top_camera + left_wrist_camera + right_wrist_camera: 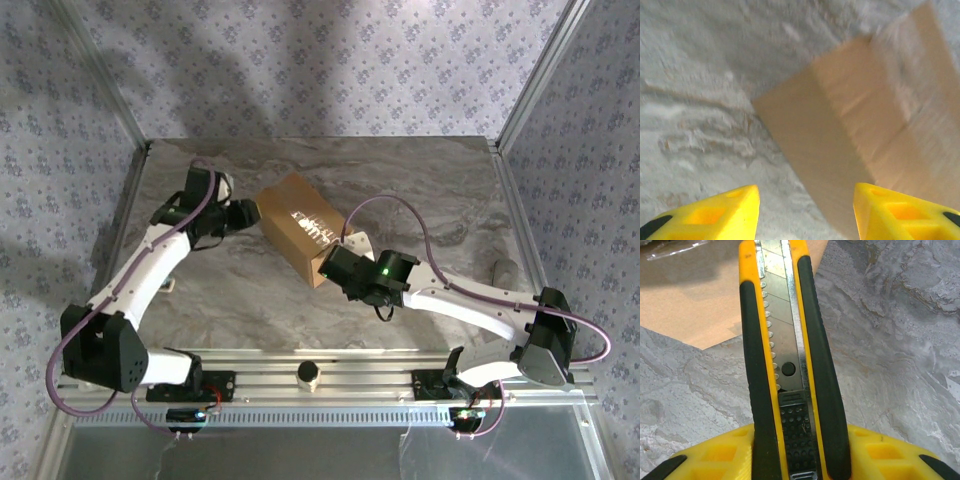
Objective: Unpack the express box
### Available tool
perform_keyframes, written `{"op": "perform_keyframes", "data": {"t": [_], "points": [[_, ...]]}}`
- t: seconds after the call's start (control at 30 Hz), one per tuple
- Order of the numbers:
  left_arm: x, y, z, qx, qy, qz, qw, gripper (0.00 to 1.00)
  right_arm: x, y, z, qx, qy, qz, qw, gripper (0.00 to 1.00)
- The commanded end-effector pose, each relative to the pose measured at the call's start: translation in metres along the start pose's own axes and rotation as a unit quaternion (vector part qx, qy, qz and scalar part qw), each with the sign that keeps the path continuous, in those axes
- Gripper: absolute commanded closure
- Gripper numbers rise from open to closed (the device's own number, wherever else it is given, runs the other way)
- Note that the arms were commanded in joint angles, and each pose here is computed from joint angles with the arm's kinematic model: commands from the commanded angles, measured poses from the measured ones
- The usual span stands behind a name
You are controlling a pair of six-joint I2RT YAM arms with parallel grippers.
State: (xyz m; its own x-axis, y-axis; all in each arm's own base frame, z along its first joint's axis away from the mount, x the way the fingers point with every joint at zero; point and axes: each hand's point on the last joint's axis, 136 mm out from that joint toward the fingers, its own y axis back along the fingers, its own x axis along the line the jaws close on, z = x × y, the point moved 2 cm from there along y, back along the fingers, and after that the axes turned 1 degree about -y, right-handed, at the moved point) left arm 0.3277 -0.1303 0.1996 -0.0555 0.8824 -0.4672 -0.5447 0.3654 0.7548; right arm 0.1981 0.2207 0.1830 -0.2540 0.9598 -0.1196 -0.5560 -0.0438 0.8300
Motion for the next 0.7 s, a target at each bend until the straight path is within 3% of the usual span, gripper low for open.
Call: {"op": "perform_keyframes", "data": {"t": [0.0,0.17,0.33,0.67], "points": [[-0.007,0.007,-0.016,0.002,0.011,-0.02,1.0,0.51,-0.007,0.007,0.006,-0.004,0.004,-0.003,1.0,1.0],[-0.016,0.007,-0.028,0.007,0.003,-0.046,0.999,0.61,-0.004,0.005,0.008,-0.001,0.007,0.0,1.0,1.0],[-0.027,-0.002,-0.044,0.037,-0.001,-0.061,0.997,0.88,-0.001,0.002,0.008,0.004,0.01,0.003,1.0,1.0],[-0.044,-0.019,-0.071,0.071,-0.006,-0.074,0.995,0.9,0.0,0.003,0.008,0.002,0.007,0.01,1.0,1.0]]}}
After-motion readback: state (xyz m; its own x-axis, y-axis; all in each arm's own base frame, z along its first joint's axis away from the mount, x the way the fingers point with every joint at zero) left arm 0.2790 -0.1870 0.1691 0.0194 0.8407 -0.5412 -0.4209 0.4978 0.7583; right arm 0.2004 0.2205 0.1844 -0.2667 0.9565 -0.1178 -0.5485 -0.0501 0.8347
